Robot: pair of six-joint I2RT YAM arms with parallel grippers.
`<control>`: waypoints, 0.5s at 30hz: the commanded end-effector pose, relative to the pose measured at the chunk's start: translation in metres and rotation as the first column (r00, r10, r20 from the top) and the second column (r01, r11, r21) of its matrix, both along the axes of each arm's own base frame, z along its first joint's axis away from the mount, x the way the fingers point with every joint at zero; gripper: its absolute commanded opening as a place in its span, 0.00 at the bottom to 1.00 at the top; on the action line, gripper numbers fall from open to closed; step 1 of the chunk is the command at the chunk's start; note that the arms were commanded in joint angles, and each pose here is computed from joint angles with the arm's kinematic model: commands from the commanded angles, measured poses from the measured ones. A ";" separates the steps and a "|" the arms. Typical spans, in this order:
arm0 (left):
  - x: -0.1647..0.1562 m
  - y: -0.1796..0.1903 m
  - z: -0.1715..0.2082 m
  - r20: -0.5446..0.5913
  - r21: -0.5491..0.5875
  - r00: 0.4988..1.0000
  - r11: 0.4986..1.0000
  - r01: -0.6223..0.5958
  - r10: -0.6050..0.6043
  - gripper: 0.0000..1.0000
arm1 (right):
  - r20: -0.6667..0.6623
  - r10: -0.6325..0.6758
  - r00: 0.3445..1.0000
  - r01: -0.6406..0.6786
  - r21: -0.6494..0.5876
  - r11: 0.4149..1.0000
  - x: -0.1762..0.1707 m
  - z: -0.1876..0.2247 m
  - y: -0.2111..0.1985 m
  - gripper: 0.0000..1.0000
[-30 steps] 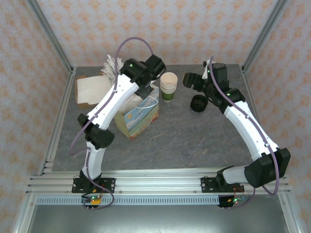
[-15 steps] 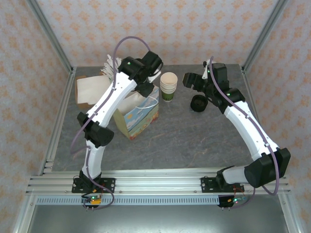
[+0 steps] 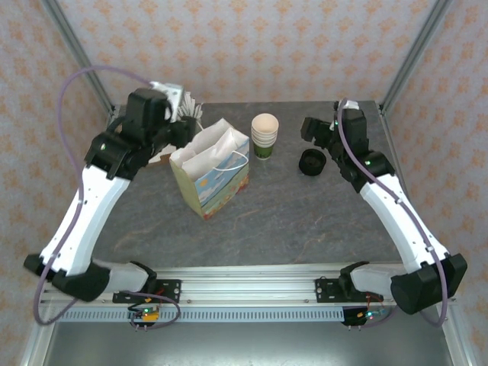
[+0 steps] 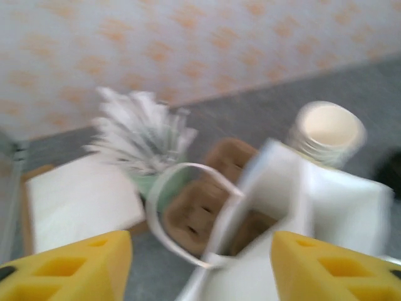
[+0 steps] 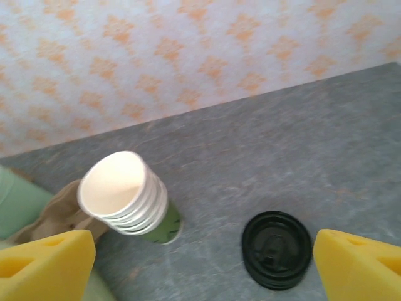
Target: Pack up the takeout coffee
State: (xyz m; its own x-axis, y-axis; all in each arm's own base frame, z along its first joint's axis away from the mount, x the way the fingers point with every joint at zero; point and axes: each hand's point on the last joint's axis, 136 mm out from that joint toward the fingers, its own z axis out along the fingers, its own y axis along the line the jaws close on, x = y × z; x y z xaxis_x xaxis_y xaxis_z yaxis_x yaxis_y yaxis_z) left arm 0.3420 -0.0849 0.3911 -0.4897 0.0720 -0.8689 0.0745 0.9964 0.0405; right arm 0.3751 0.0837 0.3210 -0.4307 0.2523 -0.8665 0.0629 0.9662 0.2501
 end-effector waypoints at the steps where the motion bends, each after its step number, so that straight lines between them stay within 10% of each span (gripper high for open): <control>1: 0.007 0.066 0.009 0.205 -0.138 0.917 0.938 -0.319 0.342 0.69 | 0.074 -0.223 0.972 0.228 -0.069 0.971 -0.008 -0.001 -0.045 0.96; 9: -0.010 0.184 -0.083 0.155 -0.154 0.690 0.707 -0.690 0.707 1.00 | 0.130 -0.497 0.858 0.514 -0.258 0.818 -0.022 -0.031 -0.109 0.99; 15: 0.003 0.208 -0.170 0.074 -0.092 0.664 0.668 -0.739 0.744 1.00 | 0.132 -0.541 0.831 0.551 -0.340 0.762 -0.005 -0.083 -0.148 0.99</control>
